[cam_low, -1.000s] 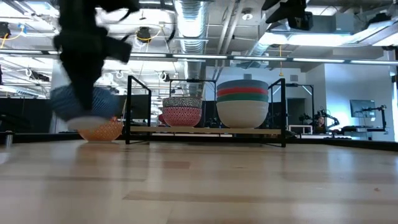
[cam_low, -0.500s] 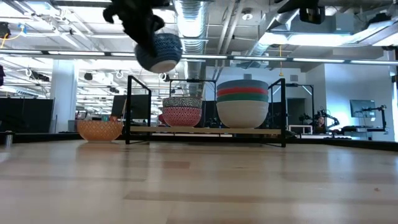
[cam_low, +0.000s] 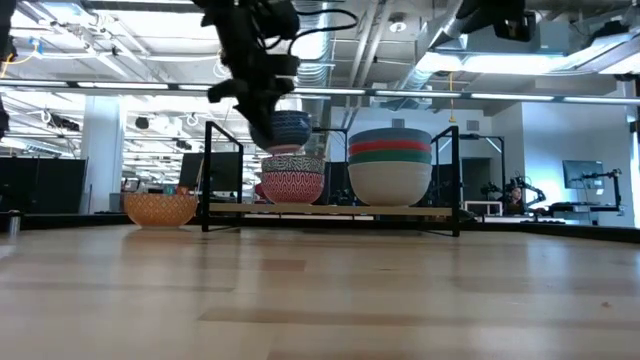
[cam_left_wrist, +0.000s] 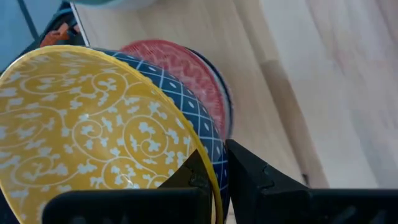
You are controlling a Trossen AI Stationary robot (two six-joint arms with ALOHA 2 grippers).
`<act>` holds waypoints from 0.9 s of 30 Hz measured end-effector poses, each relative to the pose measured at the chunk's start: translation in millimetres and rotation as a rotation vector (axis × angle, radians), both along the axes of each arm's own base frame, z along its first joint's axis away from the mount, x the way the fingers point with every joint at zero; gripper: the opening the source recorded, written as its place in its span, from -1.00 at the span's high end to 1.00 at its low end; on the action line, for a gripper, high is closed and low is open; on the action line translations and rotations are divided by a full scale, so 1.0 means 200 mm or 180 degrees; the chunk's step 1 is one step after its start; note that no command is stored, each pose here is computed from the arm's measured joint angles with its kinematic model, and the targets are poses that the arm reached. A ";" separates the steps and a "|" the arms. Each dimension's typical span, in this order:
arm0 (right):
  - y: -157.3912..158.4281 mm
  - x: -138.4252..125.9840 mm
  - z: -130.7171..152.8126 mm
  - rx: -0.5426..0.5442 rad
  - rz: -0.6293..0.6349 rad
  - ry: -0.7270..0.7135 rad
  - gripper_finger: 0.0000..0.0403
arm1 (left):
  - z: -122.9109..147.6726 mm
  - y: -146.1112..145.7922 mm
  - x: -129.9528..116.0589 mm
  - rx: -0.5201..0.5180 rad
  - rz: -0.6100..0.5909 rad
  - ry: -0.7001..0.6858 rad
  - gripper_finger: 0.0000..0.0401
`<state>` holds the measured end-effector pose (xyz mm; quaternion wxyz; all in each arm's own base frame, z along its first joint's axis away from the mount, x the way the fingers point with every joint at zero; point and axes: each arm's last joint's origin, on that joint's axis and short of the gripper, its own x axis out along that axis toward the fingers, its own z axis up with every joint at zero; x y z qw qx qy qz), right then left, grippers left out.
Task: Place and stack bowls onto a shelf
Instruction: Stack the small yellow bowl on the small red bowl on the shelf
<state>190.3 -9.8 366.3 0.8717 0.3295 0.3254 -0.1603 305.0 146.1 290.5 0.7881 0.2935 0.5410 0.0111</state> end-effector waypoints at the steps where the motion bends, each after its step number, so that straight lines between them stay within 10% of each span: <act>1: -0.01 0.00 0.00 -0.0013 -0.0004 0.0031 0.36 | 0.00 0.02 0.02 0.0005 -0.0039 0.0020 0.93; 27: -0.02 -0.02 -0.02 -0.0030 -0.0019 0.0229 0.36 | -0.01 0.07 0.14 -0.0365 -0.0173 0.0366 0.73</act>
